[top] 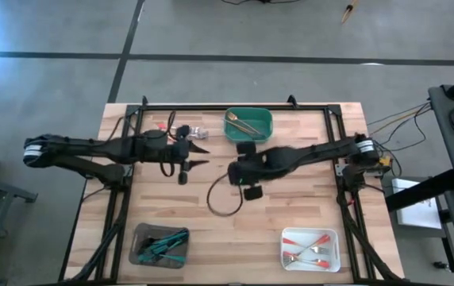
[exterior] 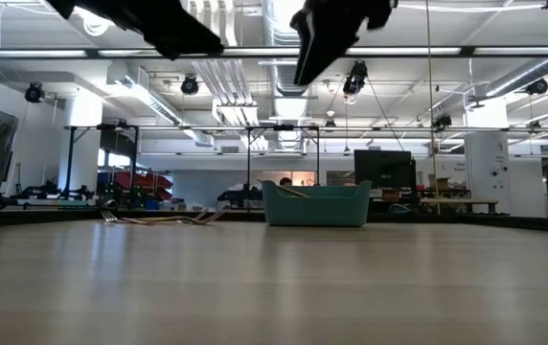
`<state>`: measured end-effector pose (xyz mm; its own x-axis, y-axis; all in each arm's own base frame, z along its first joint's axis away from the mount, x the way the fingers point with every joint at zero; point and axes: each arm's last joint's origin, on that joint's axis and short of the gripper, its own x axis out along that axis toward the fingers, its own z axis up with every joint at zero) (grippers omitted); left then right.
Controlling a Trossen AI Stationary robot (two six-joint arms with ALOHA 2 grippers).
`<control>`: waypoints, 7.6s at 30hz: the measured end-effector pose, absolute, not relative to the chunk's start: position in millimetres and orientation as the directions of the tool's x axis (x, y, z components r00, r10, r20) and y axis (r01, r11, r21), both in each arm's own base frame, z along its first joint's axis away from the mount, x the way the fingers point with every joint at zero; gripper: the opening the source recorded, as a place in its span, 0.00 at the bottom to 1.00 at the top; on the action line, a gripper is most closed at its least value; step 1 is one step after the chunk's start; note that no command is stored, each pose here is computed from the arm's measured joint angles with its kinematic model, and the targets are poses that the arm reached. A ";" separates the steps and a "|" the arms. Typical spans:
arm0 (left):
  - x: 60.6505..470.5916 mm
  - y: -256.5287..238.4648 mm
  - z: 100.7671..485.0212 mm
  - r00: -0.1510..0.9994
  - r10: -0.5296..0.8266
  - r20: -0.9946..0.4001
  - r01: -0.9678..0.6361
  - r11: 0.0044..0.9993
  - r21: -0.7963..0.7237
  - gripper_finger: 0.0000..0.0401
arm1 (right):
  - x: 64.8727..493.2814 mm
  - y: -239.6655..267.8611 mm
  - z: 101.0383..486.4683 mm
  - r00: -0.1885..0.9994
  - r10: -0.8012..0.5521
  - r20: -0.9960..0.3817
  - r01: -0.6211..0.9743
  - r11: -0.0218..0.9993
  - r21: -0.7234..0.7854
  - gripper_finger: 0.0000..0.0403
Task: Sort silverware by color (type)
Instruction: Put the orange fork into the white bin
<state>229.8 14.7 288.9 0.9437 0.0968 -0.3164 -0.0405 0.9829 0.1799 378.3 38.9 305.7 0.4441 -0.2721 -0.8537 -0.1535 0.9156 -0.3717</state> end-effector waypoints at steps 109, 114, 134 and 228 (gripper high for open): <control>275.0 49.3 280.4 0.898 0.370 -0.240 -0.393 0.918 -0.056 0.29 | 123.7 -79.8 173.1 0.786 -0.608 0.111 0.391 0.350 -0.851 0.29; 275.6 49.5 283.3 0.904 0.371 -0.211 -0.391 0.918 -0.063 0.29 | 123.9 -80.0 172.7 0.786 -0.608 0.107 0.388 0.352 -0.852 0.29; 253.8 49.3 259.6 0.840 0.462 -0.284 -0.497 0.865 -0.066 0.29 | 124.4 -80.3 171.0 0.788 -0.609 0.092 0.377 0.359 -0.854 0.29; 195.3 192.7 133.6 0.230 0.217 -0.949 -0.607 0.794 0.035 0.28 | 124.6 -80.3 169.6 0.789 -0.610 0.077 0.366 0.366 -0.856 0.29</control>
